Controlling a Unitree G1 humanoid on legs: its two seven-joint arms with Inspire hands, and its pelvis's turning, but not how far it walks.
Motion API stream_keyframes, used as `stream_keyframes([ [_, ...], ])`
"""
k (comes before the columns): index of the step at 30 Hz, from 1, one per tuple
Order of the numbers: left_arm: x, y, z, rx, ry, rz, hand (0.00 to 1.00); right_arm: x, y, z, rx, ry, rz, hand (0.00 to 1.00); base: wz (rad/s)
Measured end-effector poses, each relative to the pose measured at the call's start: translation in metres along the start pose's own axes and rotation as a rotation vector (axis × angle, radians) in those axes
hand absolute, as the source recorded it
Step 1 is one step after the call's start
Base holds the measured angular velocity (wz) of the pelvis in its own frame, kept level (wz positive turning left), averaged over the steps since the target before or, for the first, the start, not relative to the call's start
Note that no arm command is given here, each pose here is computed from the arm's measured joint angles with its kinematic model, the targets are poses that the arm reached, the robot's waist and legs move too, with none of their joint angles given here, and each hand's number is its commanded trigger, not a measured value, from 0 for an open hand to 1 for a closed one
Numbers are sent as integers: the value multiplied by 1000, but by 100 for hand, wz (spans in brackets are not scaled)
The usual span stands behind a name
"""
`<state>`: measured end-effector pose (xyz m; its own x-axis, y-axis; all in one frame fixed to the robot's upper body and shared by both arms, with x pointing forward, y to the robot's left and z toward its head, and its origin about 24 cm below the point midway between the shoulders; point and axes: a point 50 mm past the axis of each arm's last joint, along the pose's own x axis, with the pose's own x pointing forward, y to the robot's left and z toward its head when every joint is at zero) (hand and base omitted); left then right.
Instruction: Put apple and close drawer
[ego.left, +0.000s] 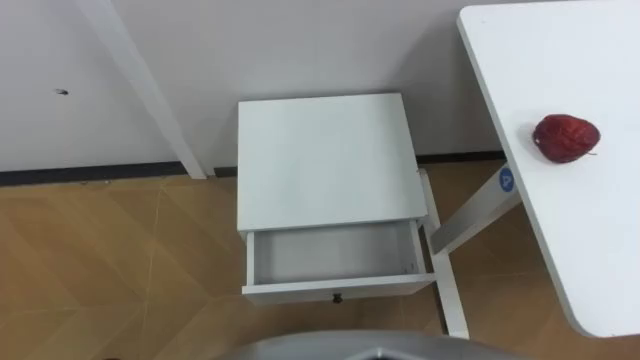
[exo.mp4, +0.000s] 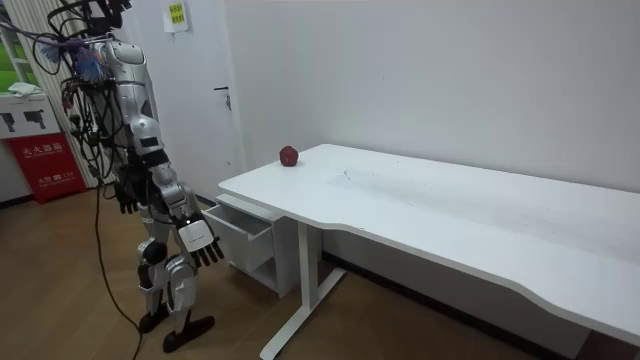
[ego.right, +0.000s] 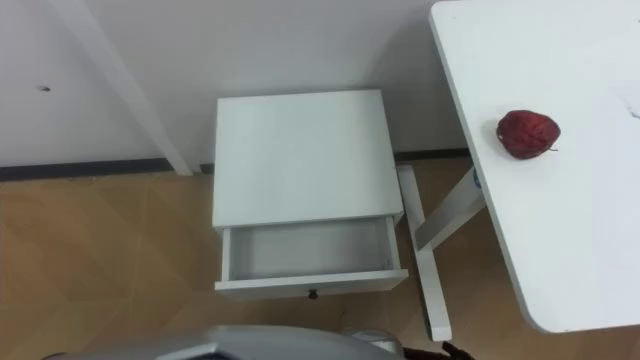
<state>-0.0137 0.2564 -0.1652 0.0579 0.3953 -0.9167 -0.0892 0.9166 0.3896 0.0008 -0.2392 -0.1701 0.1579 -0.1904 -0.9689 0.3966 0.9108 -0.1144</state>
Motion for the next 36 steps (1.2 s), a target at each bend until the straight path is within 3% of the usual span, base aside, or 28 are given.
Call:
stream_keyframes([
  [11,0,-1,-2,9,5,-4,0,0,0,-1,9,3,-5,0,0],
  [14,0,-1,2,14,-3,-4,0,0,-1,-2,88,11,-21,0,0],
  [19,0,0,2,-3,-8,4,0,-1,-9,-1,337,-7,-83,0,0],
  [22,1,8,3,-101,-11,65,0,-2,-22,0,681,-37,-182,0,-1],
  [28,0,16,-7,-176,5,106,0,-6,-39,-5,1092,-67,-287,0,-9],
  [36,-1,19,-13,-181,17,123,0,-8,-49,10,1290,-108,-351,0,-6],
])
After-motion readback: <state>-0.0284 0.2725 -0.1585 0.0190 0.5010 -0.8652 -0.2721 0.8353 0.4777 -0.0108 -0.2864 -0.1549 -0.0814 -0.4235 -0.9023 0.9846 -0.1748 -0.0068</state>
